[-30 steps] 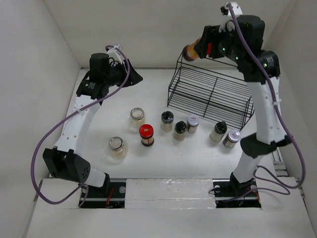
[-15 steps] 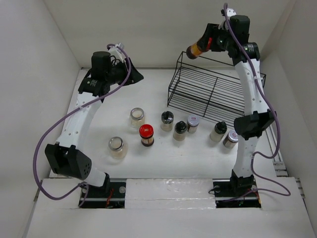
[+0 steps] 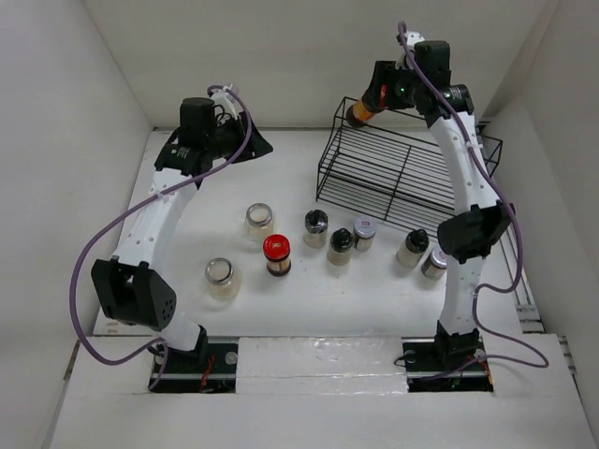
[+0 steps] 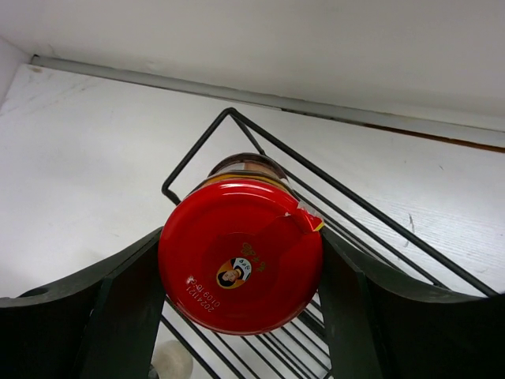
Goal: Organize the condiment bottles
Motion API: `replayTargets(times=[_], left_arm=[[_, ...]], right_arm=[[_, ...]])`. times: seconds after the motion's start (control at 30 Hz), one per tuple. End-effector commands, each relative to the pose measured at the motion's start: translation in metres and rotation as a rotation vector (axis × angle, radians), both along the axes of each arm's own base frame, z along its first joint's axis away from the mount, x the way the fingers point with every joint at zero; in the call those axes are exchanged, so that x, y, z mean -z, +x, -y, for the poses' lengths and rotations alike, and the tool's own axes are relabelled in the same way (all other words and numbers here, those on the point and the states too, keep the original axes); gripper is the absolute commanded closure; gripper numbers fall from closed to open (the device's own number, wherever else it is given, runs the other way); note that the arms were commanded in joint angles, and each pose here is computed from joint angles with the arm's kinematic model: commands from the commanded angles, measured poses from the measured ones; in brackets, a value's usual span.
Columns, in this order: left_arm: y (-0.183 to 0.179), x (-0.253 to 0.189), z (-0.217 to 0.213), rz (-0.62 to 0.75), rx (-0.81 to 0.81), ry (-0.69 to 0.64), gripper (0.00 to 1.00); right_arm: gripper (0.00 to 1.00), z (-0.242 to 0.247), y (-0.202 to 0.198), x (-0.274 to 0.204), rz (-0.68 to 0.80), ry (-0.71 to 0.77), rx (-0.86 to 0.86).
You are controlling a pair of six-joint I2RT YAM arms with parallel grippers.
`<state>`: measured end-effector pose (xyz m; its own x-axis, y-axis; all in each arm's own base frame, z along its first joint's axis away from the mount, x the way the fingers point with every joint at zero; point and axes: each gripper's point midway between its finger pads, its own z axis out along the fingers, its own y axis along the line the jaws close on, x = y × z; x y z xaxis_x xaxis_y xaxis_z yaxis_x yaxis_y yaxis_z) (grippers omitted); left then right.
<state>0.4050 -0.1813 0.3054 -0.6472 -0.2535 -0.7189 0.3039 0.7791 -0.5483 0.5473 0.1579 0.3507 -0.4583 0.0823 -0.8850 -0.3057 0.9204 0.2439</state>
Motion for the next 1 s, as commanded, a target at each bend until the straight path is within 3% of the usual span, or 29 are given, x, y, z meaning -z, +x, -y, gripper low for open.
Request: replayTargets(times=[0.0,0.4,0.47,0.5,0.53,0.57,0.67,0.83,0.97], left_arm=[[0.002,-0.025,0.003,0.073,0.011,-0.011,0.62],[0.008,-0.024,0.006,0.072,0.016,0.001,0.62],[0.008,-0.018,0.006,0.054,0.016,0.005,0.62],[0.008,-0.018,0.006,0.054,0.016,0.006,0.62],[0.008,-0.018,0.006,0.054,0.016,0.006,0.62],[0.008,-0.018,0.006,0.054,0.016,0.006,0.62],[0.010,-0.018,0.005,0.055,0.008,0.010,0.62],[0.011,-0.018,0.004,0.055,0.000,0.014,0.62],[0.011,-0.018,0.004,0.055,0.000,0.014,0.62]], right_arm=[[0.65,-0.011,0.011,-0.037,0.147,0.003,-0.009],[0.62,-0.028,0.024,0.009,0.071,-0.068,0.013],[0.54,-0.031,0.024,0.010,0.073,-0.076,0.022],[0.42,-0.037,0.023,0.007,0.083,-0.072,0.012],[0.42,-0.041,0.022,0.007,0.084,-0.075,0.011],[0.33,-0.042,0.024,0.004,0.100,-0.070,0.012],[0.20,-0.053,0.024,-0.004,0.132,-0.059,-0.005],[0.08,-0.055,0.025,-0.017,0.166,-0.028,0.004],[0.05,-0.056,0.021,-0.035,0.206,-0.002,-0.002]])
